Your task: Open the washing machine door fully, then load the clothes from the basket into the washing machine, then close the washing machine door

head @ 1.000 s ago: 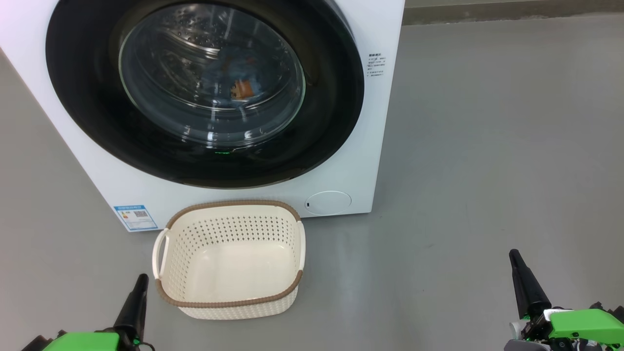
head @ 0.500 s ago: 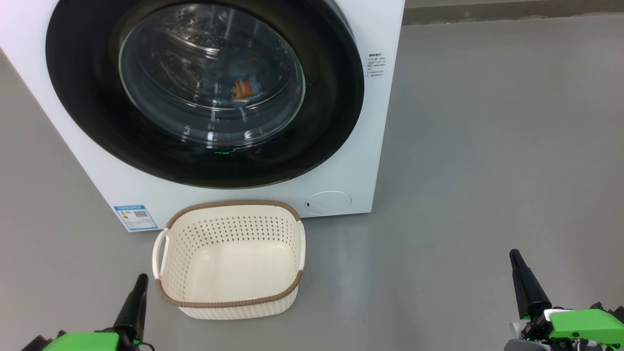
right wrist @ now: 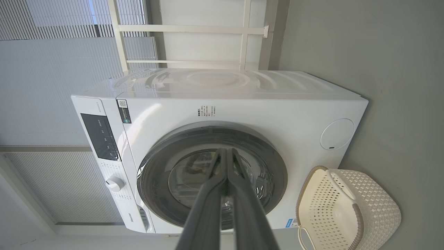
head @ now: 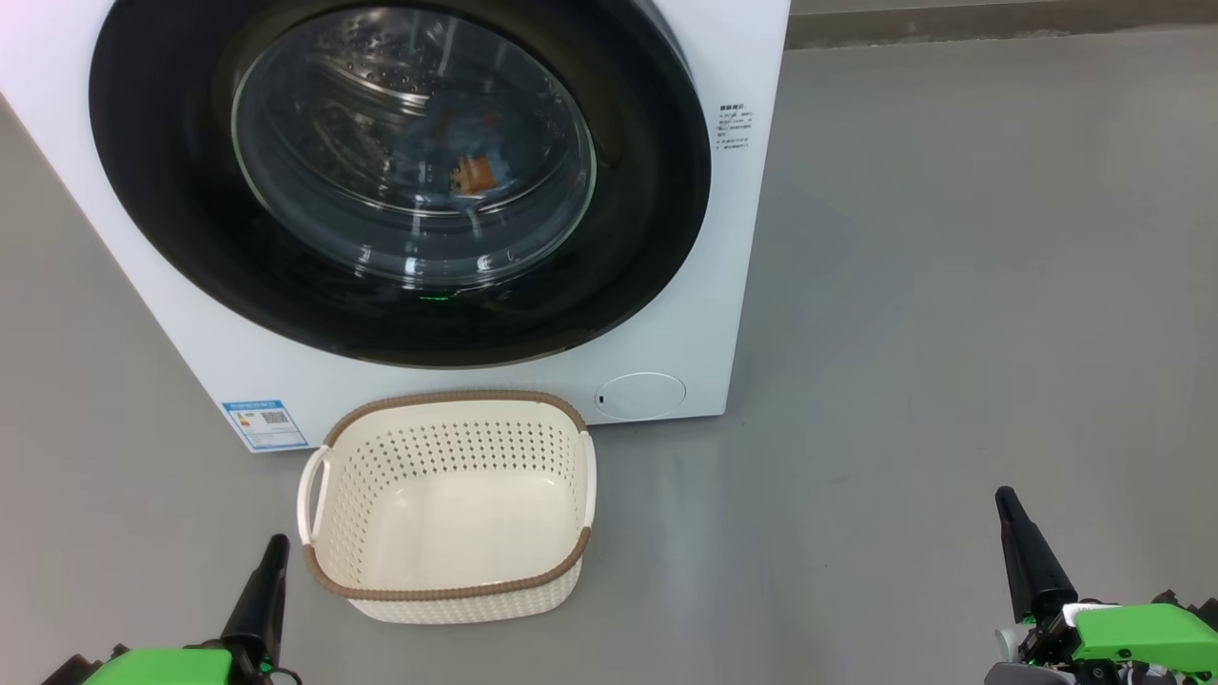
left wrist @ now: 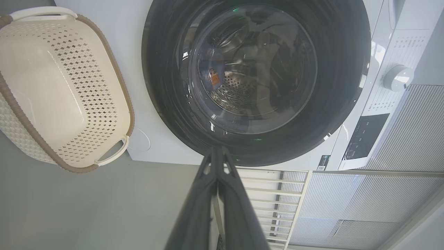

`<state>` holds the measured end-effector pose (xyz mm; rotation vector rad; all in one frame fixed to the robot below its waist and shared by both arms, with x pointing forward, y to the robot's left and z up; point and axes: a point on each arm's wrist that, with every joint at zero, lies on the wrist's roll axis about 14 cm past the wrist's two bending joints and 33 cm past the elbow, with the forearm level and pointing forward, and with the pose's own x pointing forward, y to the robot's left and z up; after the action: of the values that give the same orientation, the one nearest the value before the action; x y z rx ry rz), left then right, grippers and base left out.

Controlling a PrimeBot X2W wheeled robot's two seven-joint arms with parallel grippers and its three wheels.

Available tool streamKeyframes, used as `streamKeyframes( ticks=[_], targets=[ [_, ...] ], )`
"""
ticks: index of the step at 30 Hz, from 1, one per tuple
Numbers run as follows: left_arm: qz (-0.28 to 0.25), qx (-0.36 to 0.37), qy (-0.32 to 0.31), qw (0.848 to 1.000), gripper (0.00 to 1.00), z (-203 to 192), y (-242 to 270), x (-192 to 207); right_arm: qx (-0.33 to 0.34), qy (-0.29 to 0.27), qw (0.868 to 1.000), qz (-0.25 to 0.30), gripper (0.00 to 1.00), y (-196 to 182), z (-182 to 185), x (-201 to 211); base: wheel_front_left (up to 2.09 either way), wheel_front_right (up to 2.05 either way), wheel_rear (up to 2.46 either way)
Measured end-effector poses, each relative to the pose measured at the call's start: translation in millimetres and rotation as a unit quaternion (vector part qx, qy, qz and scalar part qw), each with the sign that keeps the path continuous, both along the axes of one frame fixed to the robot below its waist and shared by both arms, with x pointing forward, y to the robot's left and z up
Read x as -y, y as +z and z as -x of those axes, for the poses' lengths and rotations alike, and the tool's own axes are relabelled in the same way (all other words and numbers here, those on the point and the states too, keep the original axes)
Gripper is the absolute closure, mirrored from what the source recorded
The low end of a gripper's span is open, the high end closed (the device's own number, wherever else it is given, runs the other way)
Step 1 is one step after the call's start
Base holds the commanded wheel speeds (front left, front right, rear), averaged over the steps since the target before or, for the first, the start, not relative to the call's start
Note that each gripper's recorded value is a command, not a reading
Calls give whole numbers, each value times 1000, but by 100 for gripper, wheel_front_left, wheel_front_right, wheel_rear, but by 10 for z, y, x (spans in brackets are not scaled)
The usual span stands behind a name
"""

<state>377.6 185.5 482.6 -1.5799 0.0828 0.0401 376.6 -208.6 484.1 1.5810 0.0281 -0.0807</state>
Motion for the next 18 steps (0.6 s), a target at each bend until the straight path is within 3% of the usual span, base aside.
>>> streamKeyframes(
  ticks=[18],
  targets=[
    [0, 0, 0, 1000, 100, 0, 0, -1, 0, 2, 1000, -1, 100, 0, 1, -3, 0, 0, 0]
  ],
)
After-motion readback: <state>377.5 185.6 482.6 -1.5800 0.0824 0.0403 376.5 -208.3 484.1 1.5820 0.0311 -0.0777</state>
